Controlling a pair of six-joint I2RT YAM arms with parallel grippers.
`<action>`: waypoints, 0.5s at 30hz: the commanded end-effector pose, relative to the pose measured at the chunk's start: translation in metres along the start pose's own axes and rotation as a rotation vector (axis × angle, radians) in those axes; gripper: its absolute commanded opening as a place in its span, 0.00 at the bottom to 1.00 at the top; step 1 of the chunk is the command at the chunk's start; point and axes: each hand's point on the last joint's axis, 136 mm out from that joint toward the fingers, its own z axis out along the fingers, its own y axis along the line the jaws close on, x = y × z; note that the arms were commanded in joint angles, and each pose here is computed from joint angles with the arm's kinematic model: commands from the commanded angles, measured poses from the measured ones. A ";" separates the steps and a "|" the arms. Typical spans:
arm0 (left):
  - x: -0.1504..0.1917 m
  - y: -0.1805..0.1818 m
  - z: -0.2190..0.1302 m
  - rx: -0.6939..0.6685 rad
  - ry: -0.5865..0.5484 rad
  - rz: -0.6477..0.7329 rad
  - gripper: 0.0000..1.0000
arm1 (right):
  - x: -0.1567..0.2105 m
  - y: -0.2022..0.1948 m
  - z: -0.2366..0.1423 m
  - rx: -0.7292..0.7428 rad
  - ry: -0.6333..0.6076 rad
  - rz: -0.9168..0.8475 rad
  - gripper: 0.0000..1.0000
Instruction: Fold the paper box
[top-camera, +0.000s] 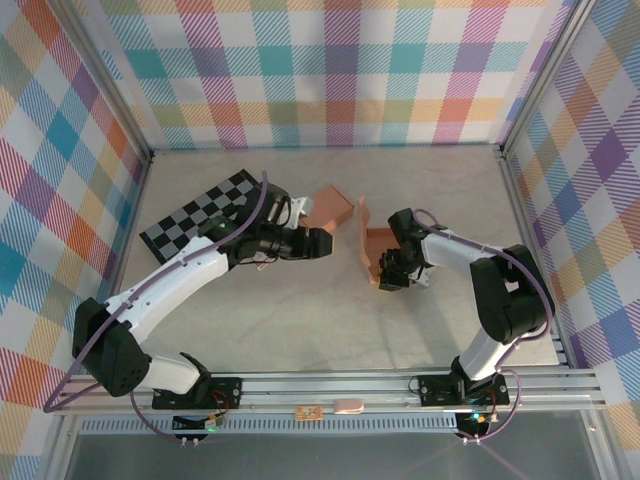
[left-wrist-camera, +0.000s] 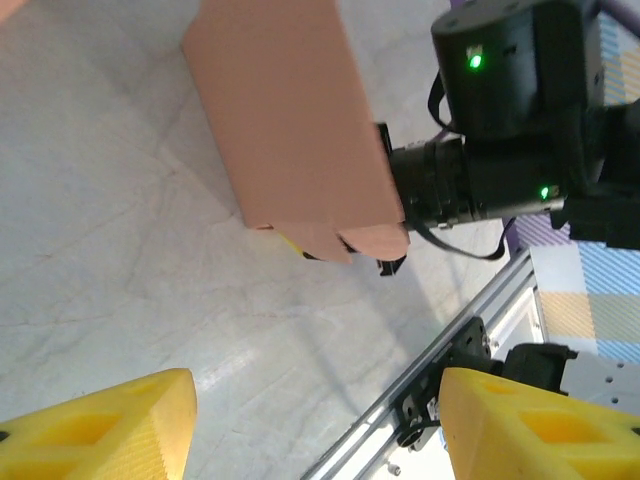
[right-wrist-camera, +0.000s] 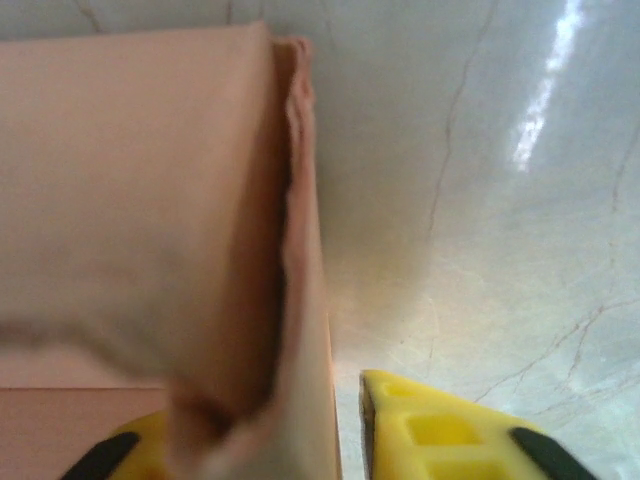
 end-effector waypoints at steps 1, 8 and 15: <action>0.006 -0.011 0.005 0.013 0.052 0.026 0.63 | 0.004 0.001 -0.012 -0.004 -0.006 0.016 0.35; 0.002 -0.026 0.019 -0.052 0.084 0.063 0.62 | 0.002 0.007 -0.038 -0.058 -0.037 -0.033 0.48; -0.010 -0.028 0.026 -0.196 0.091 0.129 0.62 | -0.010 0.020 -0.083 -0.135 -0.101 -0.175 0.54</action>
